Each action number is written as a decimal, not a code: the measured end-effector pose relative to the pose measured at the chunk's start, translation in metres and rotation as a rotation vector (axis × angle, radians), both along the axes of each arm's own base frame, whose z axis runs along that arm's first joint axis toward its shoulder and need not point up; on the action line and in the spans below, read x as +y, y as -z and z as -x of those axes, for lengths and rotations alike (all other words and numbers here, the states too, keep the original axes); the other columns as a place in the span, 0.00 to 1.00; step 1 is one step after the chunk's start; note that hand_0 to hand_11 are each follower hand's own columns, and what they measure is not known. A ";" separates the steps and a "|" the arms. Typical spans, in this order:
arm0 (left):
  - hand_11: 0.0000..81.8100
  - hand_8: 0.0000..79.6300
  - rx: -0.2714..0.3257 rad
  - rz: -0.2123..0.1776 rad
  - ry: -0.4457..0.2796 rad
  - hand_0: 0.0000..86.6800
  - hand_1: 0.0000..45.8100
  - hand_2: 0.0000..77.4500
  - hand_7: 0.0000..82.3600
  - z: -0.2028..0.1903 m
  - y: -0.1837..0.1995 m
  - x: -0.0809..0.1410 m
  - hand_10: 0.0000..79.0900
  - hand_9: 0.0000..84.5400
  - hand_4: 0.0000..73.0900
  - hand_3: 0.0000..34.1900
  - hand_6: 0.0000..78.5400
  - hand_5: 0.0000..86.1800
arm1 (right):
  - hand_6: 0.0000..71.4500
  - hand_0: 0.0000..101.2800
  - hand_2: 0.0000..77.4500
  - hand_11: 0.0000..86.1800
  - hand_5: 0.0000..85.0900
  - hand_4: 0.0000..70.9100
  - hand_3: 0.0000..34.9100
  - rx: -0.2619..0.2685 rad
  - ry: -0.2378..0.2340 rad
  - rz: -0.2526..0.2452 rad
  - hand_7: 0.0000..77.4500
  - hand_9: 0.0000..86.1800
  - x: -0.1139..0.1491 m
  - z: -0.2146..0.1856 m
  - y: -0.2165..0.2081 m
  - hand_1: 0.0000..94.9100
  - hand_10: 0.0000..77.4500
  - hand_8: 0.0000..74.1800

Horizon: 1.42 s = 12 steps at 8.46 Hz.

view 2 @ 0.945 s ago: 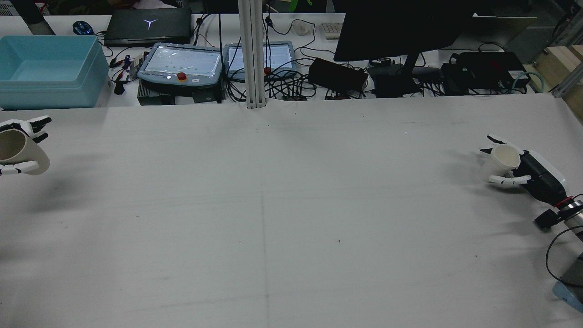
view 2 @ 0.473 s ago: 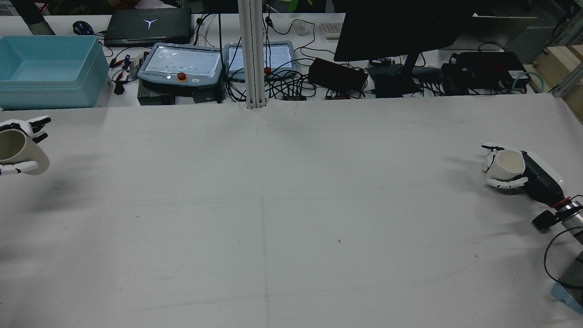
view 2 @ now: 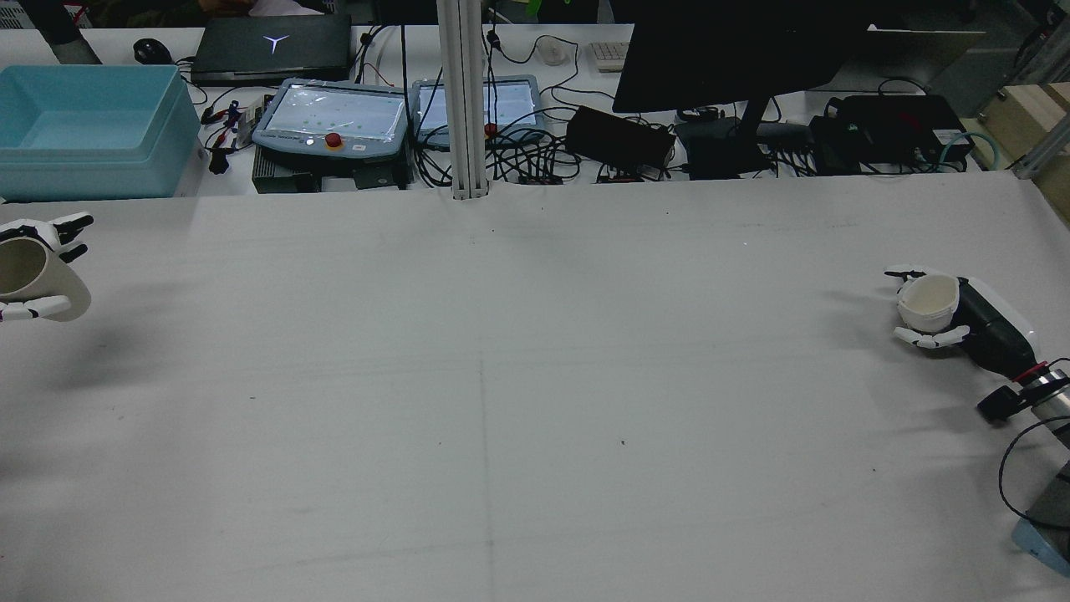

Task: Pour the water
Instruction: 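Lift both cups and bring them toward the table center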

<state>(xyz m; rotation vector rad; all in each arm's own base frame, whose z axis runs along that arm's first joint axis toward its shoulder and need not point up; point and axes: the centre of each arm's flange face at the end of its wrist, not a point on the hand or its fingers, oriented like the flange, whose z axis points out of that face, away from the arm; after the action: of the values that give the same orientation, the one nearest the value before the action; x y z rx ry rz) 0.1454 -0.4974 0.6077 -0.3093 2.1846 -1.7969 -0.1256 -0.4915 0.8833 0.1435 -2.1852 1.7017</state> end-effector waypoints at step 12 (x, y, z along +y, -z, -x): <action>0.17 0.14 0.017 -0.035 -0.058 0.92 0.68 0.36 0.17 -0.051 0.067 -0.020 0.08 0.06 0.46 0.00 0.24 0.60 | 0.76 0.79 0.44 0.33 0.30 0.35 0.34 -0.034 -0.042 -0.044 0.81 0.77 -0.006 -0.022 0.039 0.27 0.23 0.71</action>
<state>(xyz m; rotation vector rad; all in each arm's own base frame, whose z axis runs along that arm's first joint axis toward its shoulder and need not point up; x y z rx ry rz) 0.1967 -0.5173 0.5411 -0.3773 2.1927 -1.7290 -0.1033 -0.4976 0.8441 0.1741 -2.2605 1.6908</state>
